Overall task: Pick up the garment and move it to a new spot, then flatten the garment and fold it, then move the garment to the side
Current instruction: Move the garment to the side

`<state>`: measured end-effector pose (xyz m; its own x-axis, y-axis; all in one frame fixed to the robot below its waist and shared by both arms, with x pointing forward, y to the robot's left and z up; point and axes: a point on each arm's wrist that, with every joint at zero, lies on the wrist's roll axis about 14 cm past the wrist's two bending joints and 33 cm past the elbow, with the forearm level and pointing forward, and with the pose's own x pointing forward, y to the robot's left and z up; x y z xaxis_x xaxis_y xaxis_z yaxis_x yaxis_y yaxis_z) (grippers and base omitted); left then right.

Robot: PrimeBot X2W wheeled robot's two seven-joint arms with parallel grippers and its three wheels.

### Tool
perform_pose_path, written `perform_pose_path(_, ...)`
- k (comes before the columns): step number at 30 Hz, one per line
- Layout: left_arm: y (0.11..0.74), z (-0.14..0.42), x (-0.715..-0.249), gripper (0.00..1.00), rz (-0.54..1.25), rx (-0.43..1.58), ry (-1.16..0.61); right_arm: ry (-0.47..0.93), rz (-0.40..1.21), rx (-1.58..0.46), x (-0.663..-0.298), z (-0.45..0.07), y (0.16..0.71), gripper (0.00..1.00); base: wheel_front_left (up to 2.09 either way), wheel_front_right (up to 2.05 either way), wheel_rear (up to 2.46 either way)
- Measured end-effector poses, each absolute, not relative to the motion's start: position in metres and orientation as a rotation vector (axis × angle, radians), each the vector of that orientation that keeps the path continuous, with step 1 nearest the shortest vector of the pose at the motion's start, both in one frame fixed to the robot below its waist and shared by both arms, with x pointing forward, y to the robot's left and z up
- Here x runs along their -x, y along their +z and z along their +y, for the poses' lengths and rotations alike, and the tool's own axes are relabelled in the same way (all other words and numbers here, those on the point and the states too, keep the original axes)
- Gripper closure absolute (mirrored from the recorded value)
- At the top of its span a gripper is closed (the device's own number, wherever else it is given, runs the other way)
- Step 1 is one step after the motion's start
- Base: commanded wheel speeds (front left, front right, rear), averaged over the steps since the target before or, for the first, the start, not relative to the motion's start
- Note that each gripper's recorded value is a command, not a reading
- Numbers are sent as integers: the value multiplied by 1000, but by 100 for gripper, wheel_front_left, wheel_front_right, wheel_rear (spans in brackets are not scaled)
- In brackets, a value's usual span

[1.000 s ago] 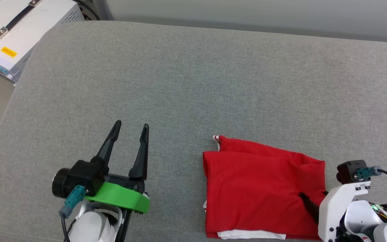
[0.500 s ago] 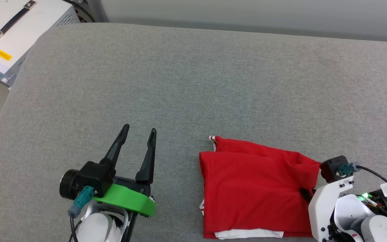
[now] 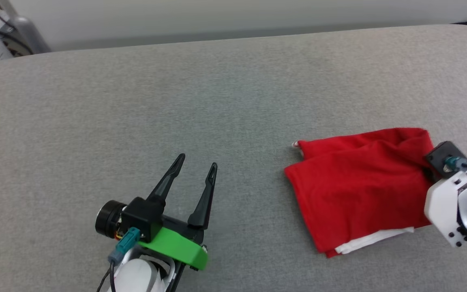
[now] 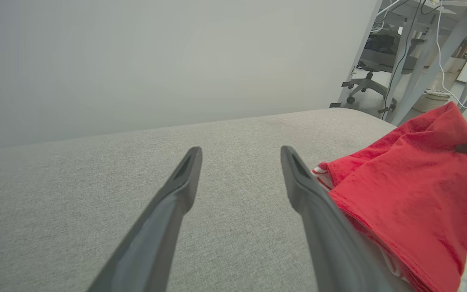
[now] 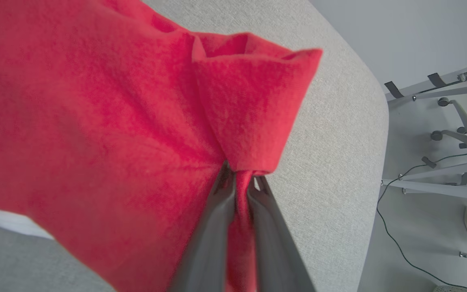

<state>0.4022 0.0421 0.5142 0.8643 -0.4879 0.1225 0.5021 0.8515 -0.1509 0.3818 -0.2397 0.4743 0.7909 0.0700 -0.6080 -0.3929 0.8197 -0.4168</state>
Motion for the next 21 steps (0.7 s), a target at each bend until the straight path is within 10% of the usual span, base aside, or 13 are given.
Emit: perform_pose_path(21, 489, -53, -457, 0, -139, 201, -879, -320, 810, 686, -357, -477, 474, 100, 0, 0, 0)
